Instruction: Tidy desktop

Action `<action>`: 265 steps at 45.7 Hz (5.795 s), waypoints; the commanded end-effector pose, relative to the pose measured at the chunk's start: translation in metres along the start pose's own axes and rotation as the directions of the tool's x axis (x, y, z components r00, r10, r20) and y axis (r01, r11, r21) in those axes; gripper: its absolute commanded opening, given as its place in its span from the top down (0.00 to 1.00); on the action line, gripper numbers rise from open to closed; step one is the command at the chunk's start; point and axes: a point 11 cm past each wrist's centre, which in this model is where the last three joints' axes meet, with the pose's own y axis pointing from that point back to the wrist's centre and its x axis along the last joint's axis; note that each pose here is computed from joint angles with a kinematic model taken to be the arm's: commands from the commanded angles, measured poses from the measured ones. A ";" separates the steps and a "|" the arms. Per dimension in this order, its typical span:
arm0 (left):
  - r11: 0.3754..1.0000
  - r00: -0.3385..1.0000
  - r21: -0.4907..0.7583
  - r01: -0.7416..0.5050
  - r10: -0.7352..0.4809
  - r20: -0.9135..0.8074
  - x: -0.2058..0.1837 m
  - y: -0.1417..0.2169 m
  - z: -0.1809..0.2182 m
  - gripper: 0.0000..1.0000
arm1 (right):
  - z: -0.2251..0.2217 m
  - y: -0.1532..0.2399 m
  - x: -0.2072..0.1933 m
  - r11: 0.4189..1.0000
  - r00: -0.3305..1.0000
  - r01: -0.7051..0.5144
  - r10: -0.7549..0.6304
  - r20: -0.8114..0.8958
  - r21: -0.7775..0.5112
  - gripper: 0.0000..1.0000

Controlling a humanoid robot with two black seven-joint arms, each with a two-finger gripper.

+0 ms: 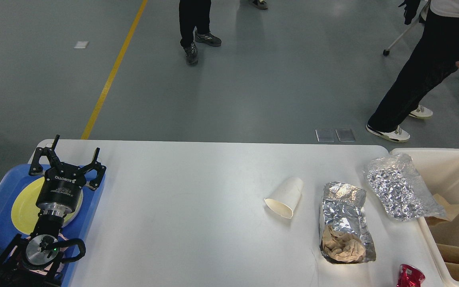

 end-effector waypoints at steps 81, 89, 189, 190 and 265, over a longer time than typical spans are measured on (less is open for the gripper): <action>1.000 1.000 0.000 -0.001 0.001 0.001 0.000 0.000 0.000 0.04 | -0.168 0.342 -0.008 0.865 0.757 0.439 -0.210 -0.619 0.243 0.06; 1.000 1.000 0.002 -0.001 0.001 0.001 0.000 0.000 0.000 0.04 | -0.154 0.234 -0.006 0.923 0.854 0.335 -0.213 -0.475 0.189 0.05; 1.000 1.000 0.000 0.001 -0.001 0.001 0.000 0.000 0.000 0.04 | -0.197 0.035 -0.106 0.930 0.589 0.055 0.264 -0.764 0.364 0.41; 1.000 1.000 0.002 -0.001 0.001 0.001 0.000 0.000 0.000 0.04 | -0.196 0.034 -0.107 0.931 0.588 0.055 0.262 -0.765 0.361 0.41; 1.000 1.000 0.002 -0.001 0.001 0.001 0.000 0.000 0.000 0.04 | -0.186 0.154 -0.010 0.924 0.806 0.270 -0.064 -0.588 0.269 1.00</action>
